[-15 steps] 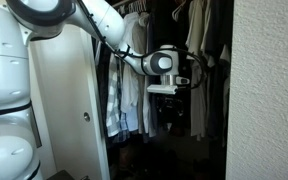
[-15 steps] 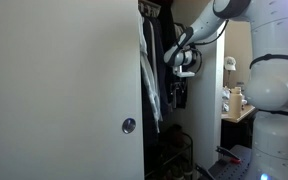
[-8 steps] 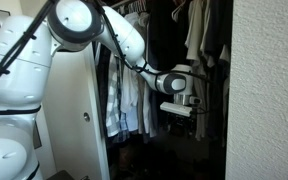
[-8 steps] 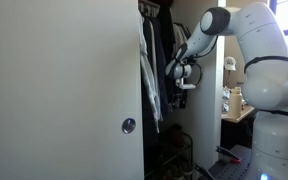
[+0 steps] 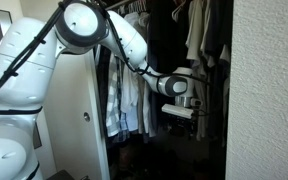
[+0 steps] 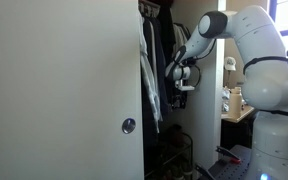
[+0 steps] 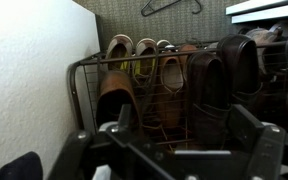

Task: Move the right brown shoe to the left

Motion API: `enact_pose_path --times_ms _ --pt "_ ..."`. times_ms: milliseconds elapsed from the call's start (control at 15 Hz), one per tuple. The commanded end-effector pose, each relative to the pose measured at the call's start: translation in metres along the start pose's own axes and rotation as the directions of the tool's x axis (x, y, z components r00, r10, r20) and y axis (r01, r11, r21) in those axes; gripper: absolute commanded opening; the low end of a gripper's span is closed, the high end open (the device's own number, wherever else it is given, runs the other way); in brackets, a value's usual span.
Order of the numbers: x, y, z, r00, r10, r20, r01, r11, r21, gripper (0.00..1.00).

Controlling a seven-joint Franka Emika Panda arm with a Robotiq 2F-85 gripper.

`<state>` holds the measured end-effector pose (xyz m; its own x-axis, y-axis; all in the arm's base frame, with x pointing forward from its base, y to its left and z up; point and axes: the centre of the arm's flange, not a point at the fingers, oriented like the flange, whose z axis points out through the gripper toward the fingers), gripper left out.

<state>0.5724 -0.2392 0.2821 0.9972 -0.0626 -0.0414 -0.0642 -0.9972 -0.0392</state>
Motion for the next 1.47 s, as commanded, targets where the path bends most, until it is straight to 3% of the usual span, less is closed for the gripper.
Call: enact_pose_path --times_ms 0,467,1400 --pt "0.013 -0.001 0.022 1.000 -0.003 -0.007 0.003 1.000 0.002 1.00" --pt "0.038 0.016 0.088 1.000 0.010 -0.002 -0.010 0.999 -0.038 1.00" --pt "0.100 0.026 0.197 0.995 -0.084 0.049 0.088 0.994 -0.069 1.00"
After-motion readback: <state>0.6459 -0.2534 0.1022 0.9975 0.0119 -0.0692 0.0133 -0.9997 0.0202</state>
